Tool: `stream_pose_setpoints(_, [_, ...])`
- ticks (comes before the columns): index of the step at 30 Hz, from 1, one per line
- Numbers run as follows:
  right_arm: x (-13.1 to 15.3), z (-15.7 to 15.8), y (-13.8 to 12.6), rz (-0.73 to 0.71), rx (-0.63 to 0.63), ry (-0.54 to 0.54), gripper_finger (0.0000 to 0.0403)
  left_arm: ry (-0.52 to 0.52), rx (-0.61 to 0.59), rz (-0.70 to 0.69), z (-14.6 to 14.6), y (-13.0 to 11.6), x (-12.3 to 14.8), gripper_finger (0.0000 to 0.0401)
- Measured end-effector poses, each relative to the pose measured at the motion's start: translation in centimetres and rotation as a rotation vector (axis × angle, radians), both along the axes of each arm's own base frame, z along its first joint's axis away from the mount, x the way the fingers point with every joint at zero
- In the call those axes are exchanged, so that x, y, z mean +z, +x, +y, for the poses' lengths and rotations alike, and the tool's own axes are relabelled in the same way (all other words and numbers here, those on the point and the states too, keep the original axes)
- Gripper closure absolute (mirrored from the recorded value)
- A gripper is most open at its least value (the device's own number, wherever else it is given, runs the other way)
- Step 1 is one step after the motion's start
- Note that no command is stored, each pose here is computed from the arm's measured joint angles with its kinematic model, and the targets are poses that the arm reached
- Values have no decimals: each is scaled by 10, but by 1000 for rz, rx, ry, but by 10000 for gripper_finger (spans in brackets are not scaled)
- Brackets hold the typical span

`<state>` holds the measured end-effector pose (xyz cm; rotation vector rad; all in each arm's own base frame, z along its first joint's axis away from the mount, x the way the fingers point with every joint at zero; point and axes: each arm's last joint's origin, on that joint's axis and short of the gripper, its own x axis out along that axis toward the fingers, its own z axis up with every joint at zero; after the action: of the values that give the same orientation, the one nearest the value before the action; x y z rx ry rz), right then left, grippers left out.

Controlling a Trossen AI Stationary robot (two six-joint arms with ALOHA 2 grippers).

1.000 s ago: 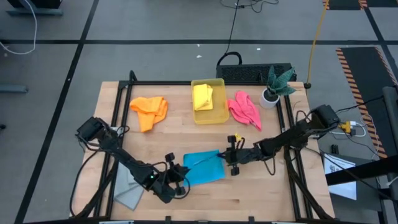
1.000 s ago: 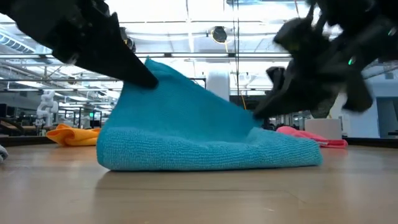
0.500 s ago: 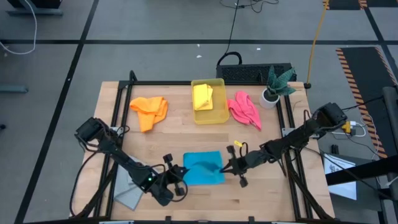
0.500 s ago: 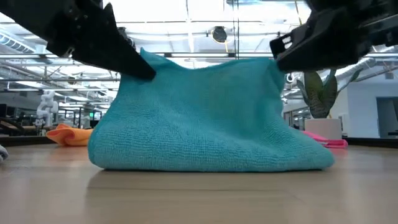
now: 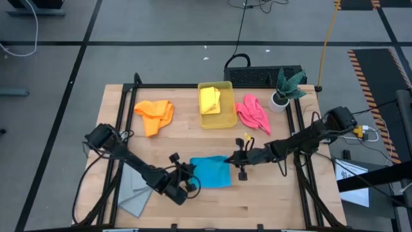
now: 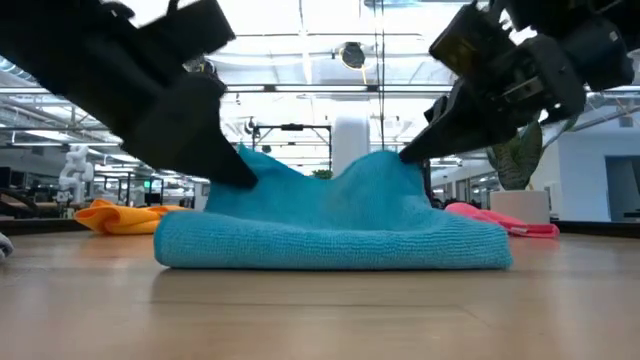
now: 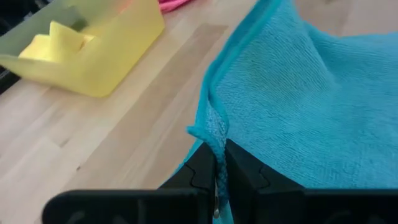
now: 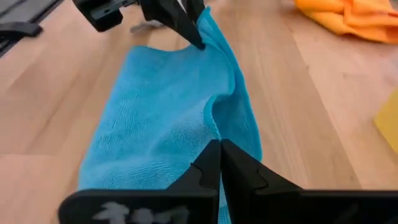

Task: Fold microfiber towels
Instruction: Fold the blue microfiber towel

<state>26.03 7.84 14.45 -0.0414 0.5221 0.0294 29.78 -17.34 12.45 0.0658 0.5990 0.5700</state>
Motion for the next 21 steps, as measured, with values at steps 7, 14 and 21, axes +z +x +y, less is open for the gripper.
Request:
stream_pose_setpoints(7, [-9,-6,4,27,-27,-4,403,-26,56,12,9,5,-12,371])
stream_pose_setpoints(14, [-15,-9,6,44,-53,12,403,-74,58,42,15,8,-13,369])
stream_pose_setpoints(21, [-20,-8,7,53,-58,19,403,-146,71,153,26,5,-12,308])
